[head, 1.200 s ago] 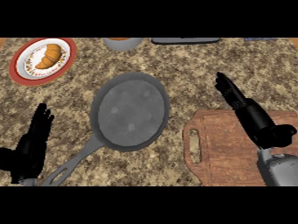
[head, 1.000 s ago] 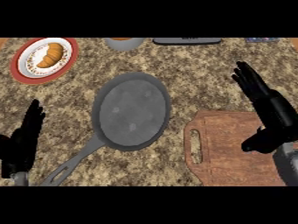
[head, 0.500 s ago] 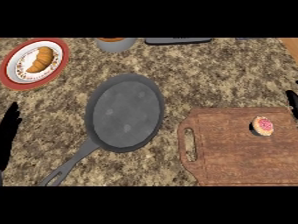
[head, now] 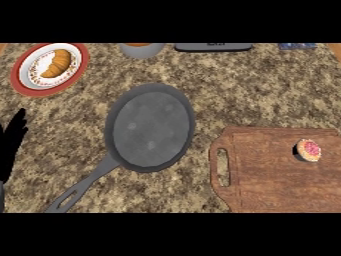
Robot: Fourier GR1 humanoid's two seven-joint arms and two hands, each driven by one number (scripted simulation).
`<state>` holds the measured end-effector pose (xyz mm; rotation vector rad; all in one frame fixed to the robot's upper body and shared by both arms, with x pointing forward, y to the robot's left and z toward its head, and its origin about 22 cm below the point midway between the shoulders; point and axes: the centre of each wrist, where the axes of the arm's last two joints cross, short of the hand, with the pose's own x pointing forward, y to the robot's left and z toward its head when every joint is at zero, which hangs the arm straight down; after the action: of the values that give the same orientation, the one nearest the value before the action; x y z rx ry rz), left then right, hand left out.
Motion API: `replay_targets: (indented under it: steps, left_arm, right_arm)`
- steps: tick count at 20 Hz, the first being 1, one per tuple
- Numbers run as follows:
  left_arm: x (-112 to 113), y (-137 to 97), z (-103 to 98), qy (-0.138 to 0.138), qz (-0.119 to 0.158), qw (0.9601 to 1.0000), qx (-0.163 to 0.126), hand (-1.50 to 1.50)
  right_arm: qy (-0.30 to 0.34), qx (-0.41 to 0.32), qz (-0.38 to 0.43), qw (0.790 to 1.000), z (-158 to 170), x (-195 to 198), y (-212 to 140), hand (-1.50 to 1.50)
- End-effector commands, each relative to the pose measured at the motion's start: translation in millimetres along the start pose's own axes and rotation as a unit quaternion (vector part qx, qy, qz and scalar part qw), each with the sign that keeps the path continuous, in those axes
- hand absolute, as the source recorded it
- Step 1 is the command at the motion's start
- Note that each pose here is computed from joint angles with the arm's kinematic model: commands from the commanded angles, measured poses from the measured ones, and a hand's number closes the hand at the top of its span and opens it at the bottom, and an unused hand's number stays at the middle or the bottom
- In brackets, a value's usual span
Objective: Pick the cupcake from the cutting board and place it in the pan
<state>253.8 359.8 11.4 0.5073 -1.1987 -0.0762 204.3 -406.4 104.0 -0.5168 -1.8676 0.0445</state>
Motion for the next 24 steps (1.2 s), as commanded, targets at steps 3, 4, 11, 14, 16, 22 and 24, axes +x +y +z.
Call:
replay_targets:
  steps: [3, 4, 11, 14, 16, 22, 24]
  left_arm:
    - [3.3, -16.3, 3.5, -0.014, -0.002, 0.9999, -0.006, 0.0]
    - [8.7, -8.0, 3.2, -0.003, -0.006, 1.0, -0.002, 0.0]
    - [22.8, -16.4, -10.7, -0.013, -0.008, 0.9996, -0.022, 0.0]
    - [13.4, -0.9, -9.0, -0.014, -0.017, 0.9994, -0.024, 0.0]
    - [15.8, -22.1, -7.6, -0.008, -0.006, 0.9999, -0.012, 0.0]
    - [17.4, 13.6, -18.0, -0.009, -0.003, 0.9998, -0.015, 0.0]
    - [2.9, -10.8, -11.0, -0.001, -0.005, 0.9999, -0.014, 0.0]
  right_arm:
    - [0.07, 0.076, 0.179, 0.978, -19.4, 50.0, -18.6, -1.5]
    - [0.088, 0.106, 0.207, 0.969, -19.0, 62.7, -26.1, -1.5]
    - [0.173, 0.193, 0.357, 0.897, -53.7, 100.8, 7.9, -1.5]
    - [0.199, 0.222, 0.389, 0.872, -52.6, 110.2, 33.9, -1.5]
    - [0.216, 0.252, 0.413, 0.848, -55.4, 102.4, 36.3, -1.5]
    - [0.251, 0.299, 0.425, 0.816, -53.3, 82.4, 73.6, -1.5]
    - [0.25, 0.294, 0.427, 0.818, -53.3, 84.4, 97.1, -1.5]
